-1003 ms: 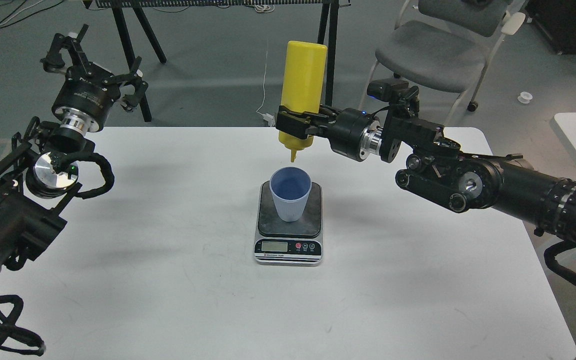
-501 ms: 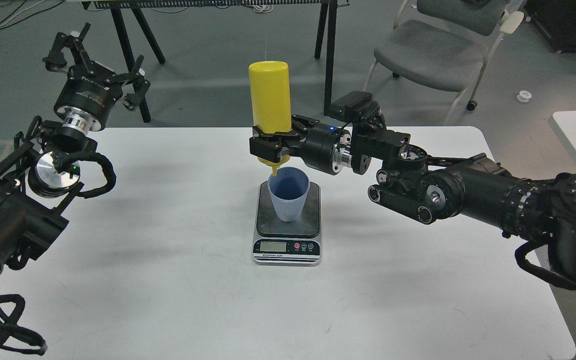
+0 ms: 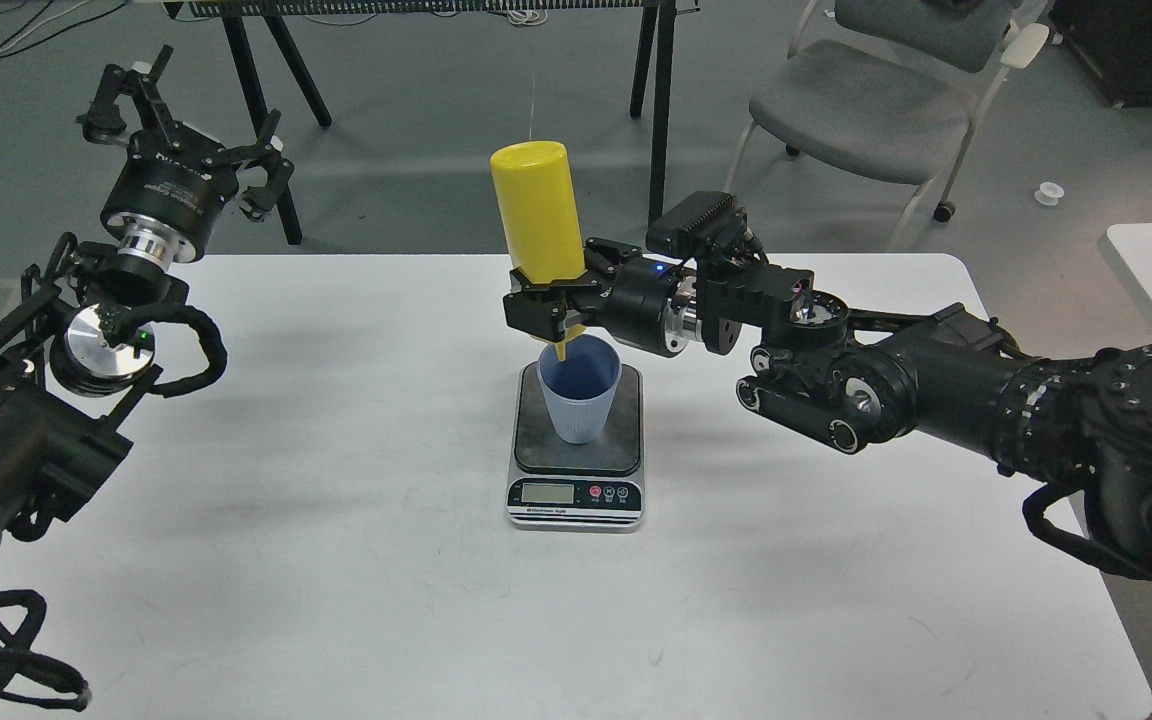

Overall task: Pour seasoning into cup on scale with both arms
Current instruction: 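Hold the bottle nozzle-down above the cup with the right gripper, then turn the bottle upright and carry it back with the right gripper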

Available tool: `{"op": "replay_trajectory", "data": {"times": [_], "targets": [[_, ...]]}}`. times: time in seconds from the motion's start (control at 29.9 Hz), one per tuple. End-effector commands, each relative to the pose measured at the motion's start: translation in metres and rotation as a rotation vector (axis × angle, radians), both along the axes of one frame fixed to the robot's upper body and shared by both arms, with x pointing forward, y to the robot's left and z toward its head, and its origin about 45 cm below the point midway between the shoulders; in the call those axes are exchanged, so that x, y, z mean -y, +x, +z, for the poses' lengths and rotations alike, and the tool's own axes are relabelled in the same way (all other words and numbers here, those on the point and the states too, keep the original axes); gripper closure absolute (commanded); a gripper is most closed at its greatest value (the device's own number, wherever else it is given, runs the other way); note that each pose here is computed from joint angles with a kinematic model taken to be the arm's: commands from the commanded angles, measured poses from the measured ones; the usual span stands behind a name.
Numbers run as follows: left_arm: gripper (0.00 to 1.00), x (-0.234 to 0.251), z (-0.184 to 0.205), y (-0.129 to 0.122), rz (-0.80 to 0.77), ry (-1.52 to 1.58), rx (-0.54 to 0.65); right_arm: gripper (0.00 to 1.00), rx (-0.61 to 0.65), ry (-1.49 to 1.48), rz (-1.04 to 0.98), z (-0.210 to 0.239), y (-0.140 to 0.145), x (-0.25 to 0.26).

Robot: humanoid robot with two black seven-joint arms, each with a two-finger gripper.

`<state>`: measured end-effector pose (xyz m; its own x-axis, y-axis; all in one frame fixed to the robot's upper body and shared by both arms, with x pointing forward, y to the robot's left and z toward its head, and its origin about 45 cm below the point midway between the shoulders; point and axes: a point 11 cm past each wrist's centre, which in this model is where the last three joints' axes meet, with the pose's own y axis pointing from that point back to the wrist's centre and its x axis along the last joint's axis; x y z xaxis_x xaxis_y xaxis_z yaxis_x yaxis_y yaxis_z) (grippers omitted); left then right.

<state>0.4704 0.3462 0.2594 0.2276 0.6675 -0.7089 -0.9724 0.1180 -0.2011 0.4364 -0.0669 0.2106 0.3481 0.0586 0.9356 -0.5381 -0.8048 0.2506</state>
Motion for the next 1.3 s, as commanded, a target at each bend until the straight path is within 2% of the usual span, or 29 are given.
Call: {"op": "replay_trajectory", "data": {"times": [0.0,0.27,0.57,0.9,1.1,1.27], "targets": [[0.0,0.001,-0.001,0.0,-0.001,0.002,-0.006,0.61,0.005,0.057,-0.06,0.028,0.016,0.024],[0.0,0.003,0.005,0.003,-0.003,0.002,0.005,0.61,-0.17,0.405,-0.289,0.08,0.03,0.103],[0.0,0.003,0.005,0.003,-0.002,0.004,0.001,0.61,-0.469,0.953,-0.468,0.089,0.006,0.16],[0.0,-0.005,0.006,0.002,0.013,0.008,0.004,0.61,-0.806,1.455,-0.609,0.026,-0.037,0.218],[0.0,-0.007,0.005,0.001,0.019,0.01,0.001,0.61,-0.944,1.675,-0.667,-0.016,-0.06,0.214],[0.0,-0.007,0.005,0.001,0.019,0.012,0.001,0.61,-1.119,1.971,-0.586,-0.039,-0.079,0.192]]}}
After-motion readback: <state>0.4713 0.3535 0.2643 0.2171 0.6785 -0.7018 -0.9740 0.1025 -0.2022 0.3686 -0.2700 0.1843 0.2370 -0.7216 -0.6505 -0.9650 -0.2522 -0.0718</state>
